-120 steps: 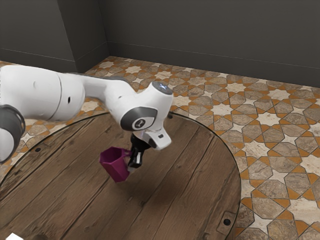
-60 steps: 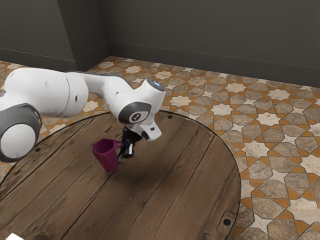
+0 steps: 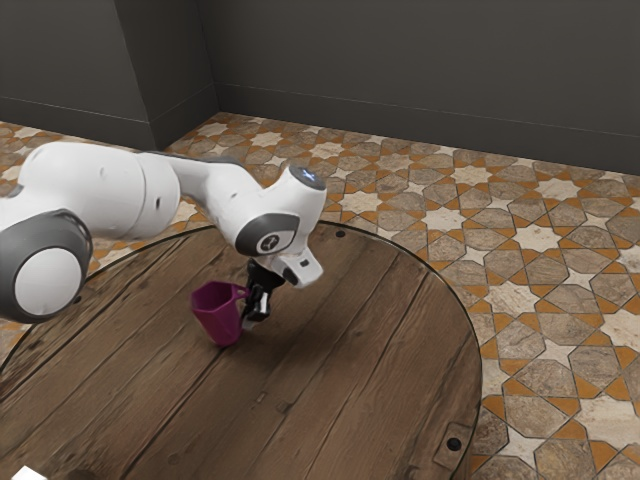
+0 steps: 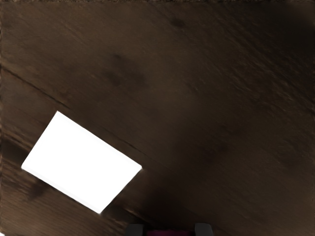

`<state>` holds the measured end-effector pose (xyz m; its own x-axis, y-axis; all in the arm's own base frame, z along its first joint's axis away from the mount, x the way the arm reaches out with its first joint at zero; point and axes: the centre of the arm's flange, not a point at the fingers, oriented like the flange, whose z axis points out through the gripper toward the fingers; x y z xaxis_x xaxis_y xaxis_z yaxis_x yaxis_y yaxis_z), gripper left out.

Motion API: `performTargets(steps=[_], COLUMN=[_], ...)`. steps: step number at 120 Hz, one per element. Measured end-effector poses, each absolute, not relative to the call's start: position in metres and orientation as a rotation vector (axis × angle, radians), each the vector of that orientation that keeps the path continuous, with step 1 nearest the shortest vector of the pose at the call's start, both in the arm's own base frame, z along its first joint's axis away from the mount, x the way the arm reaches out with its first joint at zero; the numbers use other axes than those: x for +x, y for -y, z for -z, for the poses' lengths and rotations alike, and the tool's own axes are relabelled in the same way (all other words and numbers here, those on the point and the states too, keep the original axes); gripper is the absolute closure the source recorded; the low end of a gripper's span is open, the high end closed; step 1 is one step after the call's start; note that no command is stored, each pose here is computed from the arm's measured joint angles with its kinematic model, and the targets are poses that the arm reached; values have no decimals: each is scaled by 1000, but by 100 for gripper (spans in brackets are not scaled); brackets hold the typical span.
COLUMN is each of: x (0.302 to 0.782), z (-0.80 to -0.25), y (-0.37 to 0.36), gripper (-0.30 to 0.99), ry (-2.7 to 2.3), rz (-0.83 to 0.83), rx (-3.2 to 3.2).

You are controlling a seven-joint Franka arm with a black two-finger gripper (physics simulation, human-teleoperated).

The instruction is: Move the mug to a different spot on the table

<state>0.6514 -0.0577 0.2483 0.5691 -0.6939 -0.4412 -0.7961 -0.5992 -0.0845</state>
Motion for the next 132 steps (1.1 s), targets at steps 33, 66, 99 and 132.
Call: performTargets(steps=[33,66,99,132], x=[651,668,673,630], z=[-249,-266,-349,-512], y=[63,67,67,41], gripper=[26,7,2,1], ry=[-1223,-1223,-1162,-771], rz=[-506,-372,-155,168], rx=[-2593,-2600,-2613,-2814])
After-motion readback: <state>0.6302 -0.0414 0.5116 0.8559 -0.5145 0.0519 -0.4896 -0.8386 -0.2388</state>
